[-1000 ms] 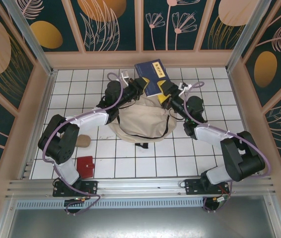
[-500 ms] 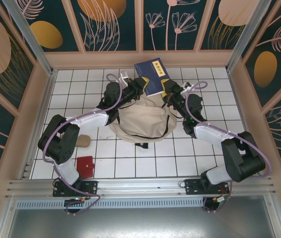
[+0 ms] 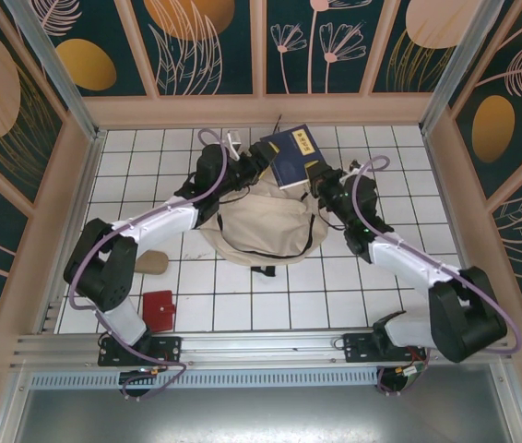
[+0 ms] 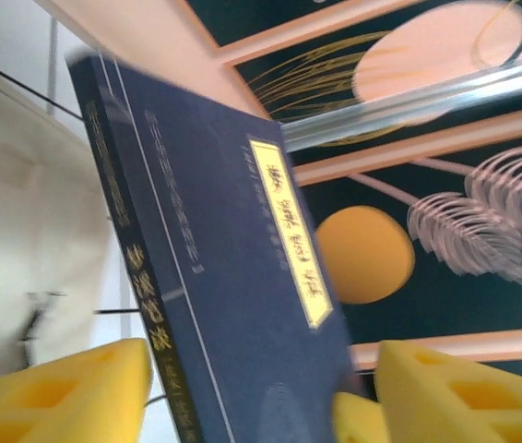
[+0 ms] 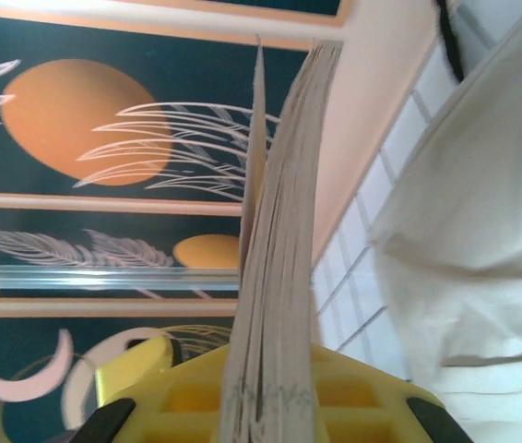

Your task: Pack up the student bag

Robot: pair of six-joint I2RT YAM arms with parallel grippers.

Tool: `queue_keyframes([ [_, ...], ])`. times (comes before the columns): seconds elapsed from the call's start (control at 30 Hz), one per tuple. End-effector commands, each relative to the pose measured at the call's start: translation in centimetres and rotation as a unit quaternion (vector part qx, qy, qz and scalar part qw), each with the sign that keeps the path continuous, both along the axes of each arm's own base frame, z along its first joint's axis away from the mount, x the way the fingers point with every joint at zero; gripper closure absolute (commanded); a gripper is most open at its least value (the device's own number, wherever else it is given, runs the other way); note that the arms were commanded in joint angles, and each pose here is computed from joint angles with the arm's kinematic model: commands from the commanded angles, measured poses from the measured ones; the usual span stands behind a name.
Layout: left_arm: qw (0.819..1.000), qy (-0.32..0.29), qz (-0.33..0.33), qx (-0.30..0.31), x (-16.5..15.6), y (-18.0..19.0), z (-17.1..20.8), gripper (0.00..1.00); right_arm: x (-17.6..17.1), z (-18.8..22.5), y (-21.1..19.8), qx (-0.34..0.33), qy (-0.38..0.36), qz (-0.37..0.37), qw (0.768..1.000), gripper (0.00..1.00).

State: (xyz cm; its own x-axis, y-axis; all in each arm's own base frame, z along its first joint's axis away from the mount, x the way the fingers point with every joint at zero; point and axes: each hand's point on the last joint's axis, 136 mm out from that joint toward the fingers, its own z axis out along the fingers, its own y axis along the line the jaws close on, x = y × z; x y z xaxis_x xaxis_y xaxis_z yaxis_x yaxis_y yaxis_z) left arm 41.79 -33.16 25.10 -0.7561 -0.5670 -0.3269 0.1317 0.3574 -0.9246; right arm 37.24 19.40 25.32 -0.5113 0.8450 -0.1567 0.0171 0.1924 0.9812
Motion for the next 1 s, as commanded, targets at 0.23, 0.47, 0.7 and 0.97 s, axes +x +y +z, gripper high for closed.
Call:
queue_keyframes([
  [0.23,0.935,-0.009,-0.065,0.349,-4.7,1.9,-5.8,0.22,-3.7,0.1,-6.4,-0.253,-0.039,-0.032,0.966,1.0],
  [0.47,0.889,0.014,-0.141,0.435,-8.6,-1.9,-9.9,0.21,-6.3,-1.8,-11.7,-0.284,0.007,-0.091,0.954,1.0],
  [0.7,0.864,0.011,-0.166,0.476,-10.3,-5.3,-12.3,0.2,-8.2,-2.3,-14.5,-0.295,0.023,-0.118,0.948,1.0],
  [0.97,0.813,0.039,-0.191,0.549,-12.1,-5.9,-16.1,0.32,-8.7,-2.5,-14.8,-0.305,0.025,-0.115,0.945,1.0],
])
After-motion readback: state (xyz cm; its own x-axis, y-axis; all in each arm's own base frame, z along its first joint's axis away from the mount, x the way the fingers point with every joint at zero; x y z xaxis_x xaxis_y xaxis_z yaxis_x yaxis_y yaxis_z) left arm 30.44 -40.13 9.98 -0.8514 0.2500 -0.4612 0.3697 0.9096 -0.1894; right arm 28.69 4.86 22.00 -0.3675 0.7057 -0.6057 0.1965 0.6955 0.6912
